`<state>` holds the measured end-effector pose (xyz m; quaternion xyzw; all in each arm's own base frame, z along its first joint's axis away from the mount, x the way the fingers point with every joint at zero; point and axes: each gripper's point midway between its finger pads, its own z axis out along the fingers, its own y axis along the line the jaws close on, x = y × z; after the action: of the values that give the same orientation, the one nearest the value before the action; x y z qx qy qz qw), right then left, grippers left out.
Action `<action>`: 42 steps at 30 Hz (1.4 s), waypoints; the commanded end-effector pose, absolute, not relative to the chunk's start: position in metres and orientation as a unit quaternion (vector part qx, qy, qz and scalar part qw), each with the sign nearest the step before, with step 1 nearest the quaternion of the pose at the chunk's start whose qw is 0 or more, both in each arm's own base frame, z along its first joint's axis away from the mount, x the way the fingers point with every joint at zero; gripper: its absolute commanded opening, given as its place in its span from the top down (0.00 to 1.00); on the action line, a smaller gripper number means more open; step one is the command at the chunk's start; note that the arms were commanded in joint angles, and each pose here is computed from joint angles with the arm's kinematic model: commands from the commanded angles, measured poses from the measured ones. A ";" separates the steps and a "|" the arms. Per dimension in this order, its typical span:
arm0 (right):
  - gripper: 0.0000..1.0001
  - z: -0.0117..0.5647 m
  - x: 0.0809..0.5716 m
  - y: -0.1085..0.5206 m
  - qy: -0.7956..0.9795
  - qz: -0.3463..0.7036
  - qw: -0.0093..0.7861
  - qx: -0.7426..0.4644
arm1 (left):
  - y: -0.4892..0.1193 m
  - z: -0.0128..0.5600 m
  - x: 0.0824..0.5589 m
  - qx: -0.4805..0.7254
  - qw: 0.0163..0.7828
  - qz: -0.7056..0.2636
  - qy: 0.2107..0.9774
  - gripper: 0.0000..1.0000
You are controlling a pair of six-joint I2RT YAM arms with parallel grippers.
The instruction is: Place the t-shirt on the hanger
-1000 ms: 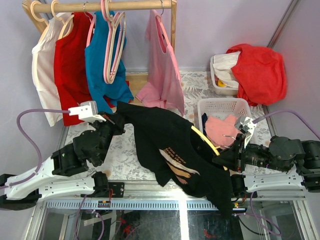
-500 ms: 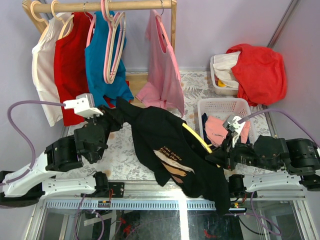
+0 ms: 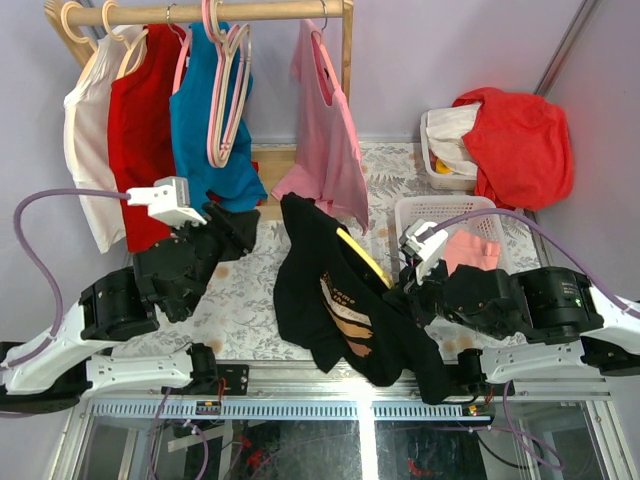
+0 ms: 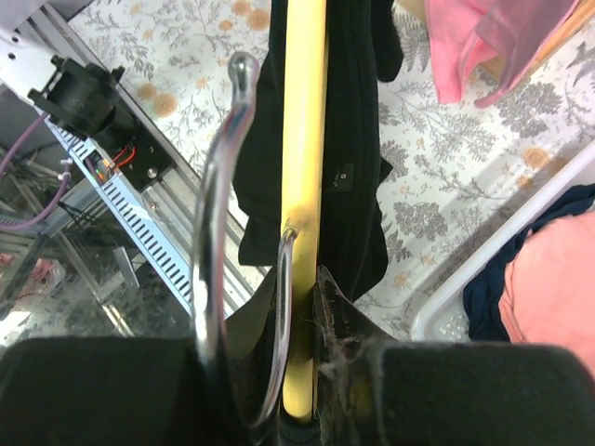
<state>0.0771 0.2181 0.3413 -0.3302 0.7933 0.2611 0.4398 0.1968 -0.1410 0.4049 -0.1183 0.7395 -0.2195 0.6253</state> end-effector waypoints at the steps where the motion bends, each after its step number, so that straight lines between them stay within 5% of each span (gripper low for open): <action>1: 1.00 0.393 0.095 0.226 0.765 0.278 0.506 -0.287 | -0.208 0.436 0.181 -0.026 0.597 -0.358 0.718 0.55; 13: 1.00 0.390 0.114 0.250 0.763 0.227 0.541 -0.271 | -0.295 0.428 0.150 -0.020 0.480 -0.546 0.687 0.40; 31: 1.00 0.377 0.117 0.288 0.762 0.244 0.519 -0.300 | -0.307 0.433 0.158 -0.078 0.468 -0.593 0.651 0.43; 36: 1.00 0.380 0.119 0.287 0.761 0.249 0.521 -0.295 | -0.306 0.424 0.166 -0.091 0.476 -0.572 0.662 0.54; 42: 1.00 0.386 0.117 0.289 0.754 0.264 0.523 -0.297 | -0.308 0.422 0.177 -0.108 0.487 -0.552 0.669 0.97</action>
<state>0.1151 0.2802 0.3554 -0.3172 0.7790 0.2172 0.4953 0.1673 -0.3096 0.4054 -0.0883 0.6843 -0.5533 0.4667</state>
